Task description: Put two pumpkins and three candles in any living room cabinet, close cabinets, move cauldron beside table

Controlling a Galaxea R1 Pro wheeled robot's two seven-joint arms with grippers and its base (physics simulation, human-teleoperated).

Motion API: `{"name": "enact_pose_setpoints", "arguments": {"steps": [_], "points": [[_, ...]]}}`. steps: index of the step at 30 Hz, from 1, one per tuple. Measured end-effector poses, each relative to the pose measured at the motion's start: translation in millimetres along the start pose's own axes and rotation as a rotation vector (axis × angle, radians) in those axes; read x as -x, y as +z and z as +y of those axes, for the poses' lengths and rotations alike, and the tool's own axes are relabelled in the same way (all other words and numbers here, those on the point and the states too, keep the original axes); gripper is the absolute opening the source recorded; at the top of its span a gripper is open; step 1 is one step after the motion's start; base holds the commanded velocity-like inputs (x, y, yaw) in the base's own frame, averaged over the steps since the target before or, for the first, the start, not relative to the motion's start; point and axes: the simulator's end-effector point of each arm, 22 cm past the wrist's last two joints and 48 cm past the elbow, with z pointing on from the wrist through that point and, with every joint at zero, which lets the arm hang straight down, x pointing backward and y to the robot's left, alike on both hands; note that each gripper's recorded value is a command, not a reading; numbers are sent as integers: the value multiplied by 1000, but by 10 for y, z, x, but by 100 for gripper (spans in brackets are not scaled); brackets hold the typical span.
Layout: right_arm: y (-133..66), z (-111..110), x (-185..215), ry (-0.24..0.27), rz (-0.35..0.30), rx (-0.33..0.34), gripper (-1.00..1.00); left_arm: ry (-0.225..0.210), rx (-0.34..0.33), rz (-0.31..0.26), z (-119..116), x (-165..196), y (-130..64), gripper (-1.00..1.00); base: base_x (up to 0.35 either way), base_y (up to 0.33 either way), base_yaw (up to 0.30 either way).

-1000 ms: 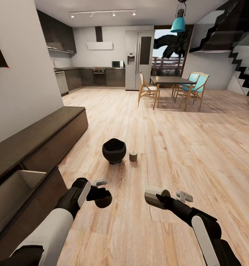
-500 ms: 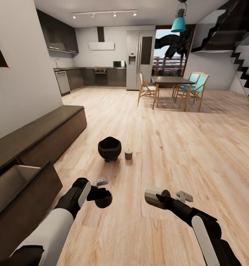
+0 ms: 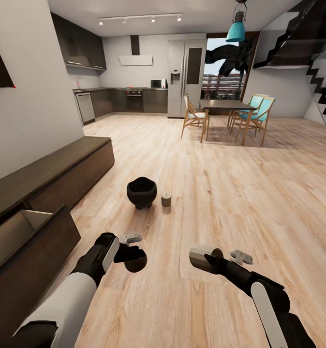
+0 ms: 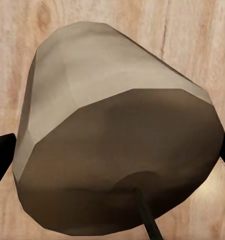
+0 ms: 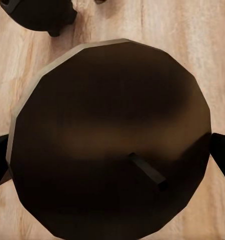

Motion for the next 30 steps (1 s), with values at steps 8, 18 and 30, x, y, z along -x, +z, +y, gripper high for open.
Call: {"name": "enact_pose_setpoints", "arguments": {"steps": [8, 18, 30], "points": [[-16, 10, 20, -4, -5, 0, -100, 1, -2, -6, -13, 22, -31, -100, -1, -259, 153], [-44, 33, 54, -7, -14, 4, -100, 4, -6, -15, -49, 48, -74, -100, 0, -280, 238], [-64, 66, 75, -10, -20, 7, -100, 6, -6, -24, -58, 75, -117, -100, 0, -250, 268]]}}
